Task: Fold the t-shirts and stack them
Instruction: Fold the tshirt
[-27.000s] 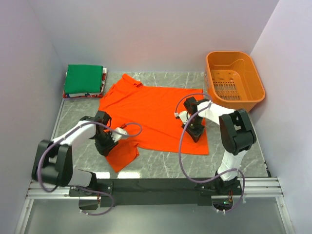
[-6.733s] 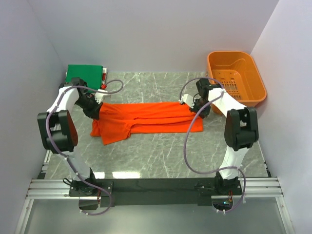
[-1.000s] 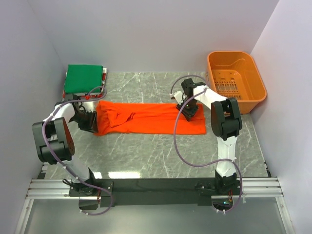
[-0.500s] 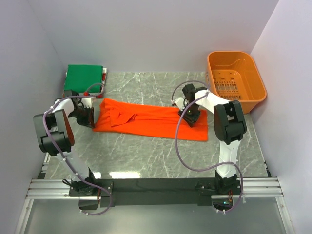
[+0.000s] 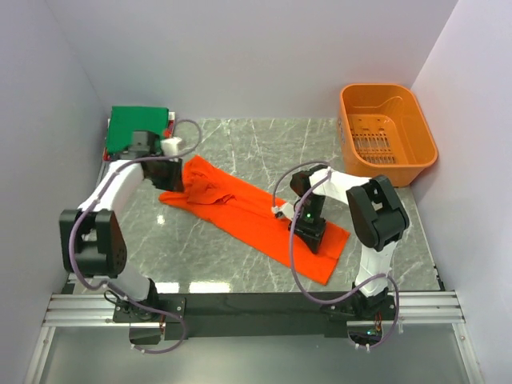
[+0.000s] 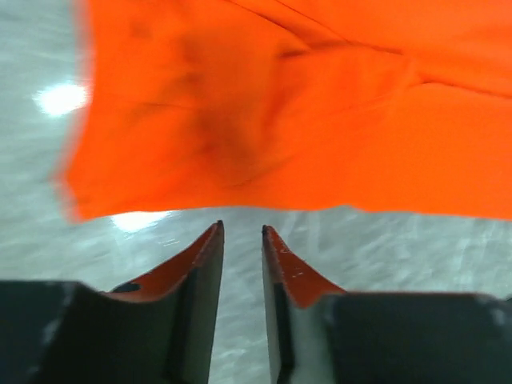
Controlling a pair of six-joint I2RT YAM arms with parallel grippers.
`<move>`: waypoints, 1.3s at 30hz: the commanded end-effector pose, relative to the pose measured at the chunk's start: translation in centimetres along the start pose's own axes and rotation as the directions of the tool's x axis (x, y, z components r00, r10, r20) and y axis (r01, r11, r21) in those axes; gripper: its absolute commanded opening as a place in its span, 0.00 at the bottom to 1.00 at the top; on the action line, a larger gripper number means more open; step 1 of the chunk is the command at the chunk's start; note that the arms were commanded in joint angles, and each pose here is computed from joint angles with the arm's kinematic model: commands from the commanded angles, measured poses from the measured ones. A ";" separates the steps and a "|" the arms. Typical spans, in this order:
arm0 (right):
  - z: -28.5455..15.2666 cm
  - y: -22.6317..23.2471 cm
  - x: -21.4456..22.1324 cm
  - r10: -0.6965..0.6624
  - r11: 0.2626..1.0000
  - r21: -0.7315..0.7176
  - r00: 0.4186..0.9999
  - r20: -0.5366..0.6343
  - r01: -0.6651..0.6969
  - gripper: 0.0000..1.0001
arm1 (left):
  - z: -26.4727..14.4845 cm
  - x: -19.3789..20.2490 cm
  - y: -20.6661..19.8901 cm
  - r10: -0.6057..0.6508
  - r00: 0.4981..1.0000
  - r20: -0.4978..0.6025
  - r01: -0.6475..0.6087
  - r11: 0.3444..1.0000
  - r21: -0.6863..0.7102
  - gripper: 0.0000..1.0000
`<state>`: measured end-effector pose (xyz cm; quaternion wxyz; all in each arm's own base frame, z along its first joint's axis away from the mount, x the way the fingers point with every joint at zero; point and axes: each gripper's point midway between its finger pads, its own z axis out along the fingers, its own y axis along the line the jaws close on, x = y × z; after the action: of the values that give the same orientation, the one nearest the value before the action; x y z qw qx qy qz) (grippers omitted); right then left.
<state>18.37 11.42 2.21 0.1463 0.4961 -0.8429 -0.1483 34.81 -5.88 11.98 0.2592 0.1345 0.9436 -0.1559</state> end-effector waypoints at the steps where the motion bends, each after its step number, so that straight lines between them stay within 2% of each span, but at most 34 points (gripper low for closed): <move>1: -1.6 3.5 -0.6 -0.012 0.985 -0.169 0.998 0.060 0.022 0.43 | 3.6 2.0 -0.4 -0.173 0.980 -0.096 0.170 0.985 -0.042 0.29; 2: -2.2 3.1 -0.9 0.008 0.987 -0.160 0.996 0.088 0.006 0.43 | 4.1 1.4 -0.2 -0.178 0.980 -0.093 0.174 0.984 -0.048 0.25; 8: -5.4 0.7 -2.1 0.076 0.995 -0.077 0.977 0.202 -0.061 0.43 | 8.3 -0.4 2.2 -0.205 0.970 -0.128 0.188 0.973 -0.133 0.18; 14: -5.4 -3.3 -1.2 0.098 0.986 0.113 0.976 0.193 -0.122 0.39 | 12.6 -3.3 5.1 -0.066 0.983 -0.170 0.038 0.986 -0.164 0.13; 15: -5.1 -3.5 -1.1 0.097 0.985 0.120 0.978 0.185 -0.121 0.39 | 14.3 -2.8 5.6 -0.063 0.977 -0.205 0.030 0.987 -0.157 0.12; 16: -5.1 -3.8 -1.2 0.099 0.984 0.129 0.978 0.184 -0.124 0.39 | 14.5 -5.9 5.7 -0.025 0.989 -0.147 0.003 0.988 -0.153 0.11; 18: -4.9 -4.1 -1.6 0.100 0.984 0.125 0.978 0.184 -0.124 0.38 | 15.9 -8.4 5.9 0.062 0.991 -0.116 -0.080 0.984 -0.157 0.11; 19: -4.6 -4.3 -1.9 0.103 0.985 0.115 0.979 0.178 -0.125 0.38 | 17.1 -11.1 6.3 0.110 0.992 -0.064 -0.119 0.979 -0.167 0.12; 21: -4.3 -4.4 -2.7 0.100 0.987 0.105 0.979 0.178 -0.120 0.37 | 19.0 -13.0 5.7 0.188 0.981 -0.053 -0.194 0.969 -0.150 0.17; 22: -3.6 -4.5 -3.3 0.090 0.989 0.099 0.982 0.167 -0.108 0.37 | 17.7 -17.0 5.2 0.222 0.974 0.038 -0.213 0.962 -0.170 0.23; 26: -1.8 -3.5 -4.7 0.091 0.995 0.038 0.987 0.136 -0.097 0.35 | 14.9 -22.7 3.3 0.240 0.940 0.241 -0.205 0.965 -0.161 0.37; 30: 0.1 -1.4 -5.4 0.072 0.997 -0.030 0.992 0.103 -0.069 0.34 | 10.5 -23.3 1.8 0.218 0.915 0.340 -0.170 0.972 -0.164 0.46; 34: 1.7 1.1 -6.2 0.033 0.998 -0.063 0.996 0.085 -0.027 0.30 | 7.5 -21.0 0.5 0.154 0.934 0.322 -0.120 0.985 -0.121 0.45; 39: 3.4 5.4 -6.9 0.004 0.987 -0.160 0.997 0.072 0.008 0.27 | 7.3 -17.5 -0.6 0.057 0.971 0.233 -0.048 0.998 -0.042 0.41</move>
<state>17.51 18.02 1.42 0.1581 0.4787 -0.8415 -0.1941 54.05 -11.28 14.61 0.3872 0.1522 0.9027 -0.1095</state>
